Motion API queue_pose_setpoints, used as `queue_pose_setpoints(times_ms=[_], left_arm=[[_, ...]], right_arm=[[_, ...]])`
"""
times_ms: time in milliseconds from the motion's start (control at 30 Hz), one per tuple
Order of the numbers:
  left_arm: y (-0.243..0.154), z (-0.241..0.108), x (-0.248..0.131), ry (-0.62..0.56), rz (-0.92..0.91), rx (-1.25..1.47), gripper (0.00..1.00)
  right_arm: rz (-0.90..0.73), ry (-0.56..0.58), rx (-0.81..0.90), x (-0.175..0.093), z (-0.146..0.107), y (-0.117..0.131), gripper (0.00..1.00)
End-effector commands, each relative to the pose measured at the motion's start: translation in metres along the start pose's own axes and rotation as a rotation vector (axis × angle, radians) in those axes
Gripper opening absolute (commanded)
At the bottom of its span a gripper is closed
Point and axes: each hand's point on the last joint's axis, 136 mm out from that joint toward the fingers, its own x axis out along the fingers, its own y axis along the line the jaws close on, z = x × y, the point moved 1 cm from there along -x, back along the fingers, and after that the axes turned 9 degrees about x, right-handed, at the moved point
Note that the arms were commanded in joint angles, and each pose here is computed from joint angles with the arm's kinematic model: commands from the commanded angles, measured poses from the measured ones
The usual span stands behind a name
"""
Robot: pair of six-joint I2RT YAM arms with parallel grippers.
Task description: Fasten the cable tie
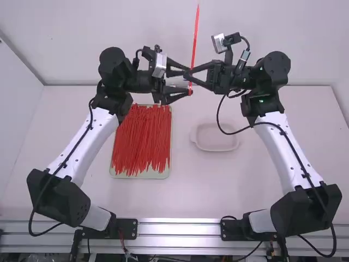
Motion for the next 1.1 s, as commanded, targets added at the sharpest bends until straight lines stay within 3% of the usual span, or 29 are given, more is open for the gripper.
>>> queue_pose_setpoints(times_ms=[0, 267, 500, 567, 767, 1067], left_arm=[[-0.004, 0.002, -0.001, -0.003, -0.017, -0.002, 0.99], [0.013, -0.004, -0.002, 0.018, 0.085, -0.092, 0.99], [0.022, -0.020, -0.003, 0.063, 0.157, -0.171, 0.99], [0.030, -0.036, -0.007, 0.113, 0.231, -0.231, 0.99], [0.019, -0.061, -0.009, 0.192, 0.207, -0.287, 0.99], [-0.002, -0.098, -0.024, 0.320, 0.181, -0.406, 0.99]], right_arm=[[-0.013, -0.036, -0.056, -0.007, 0.012, 0.012, 0.00], [-0.070, -0.053, -0.079, -0.037, 0.019, 0.002, 0.00], [-0.175, -0.091, -0.020, -0.068, 0.016, -0.035, 0.00], [-0.210, -0.097, -0.001, -0.079, 0.011, -0.048, 0.00], [-0.318, -0.110, 0.049, -0.096, -0.009, -0.079, 0.00], [-0.615, -0.058, 0.142, -0.114, -0.054, -0.130, 0.00]])
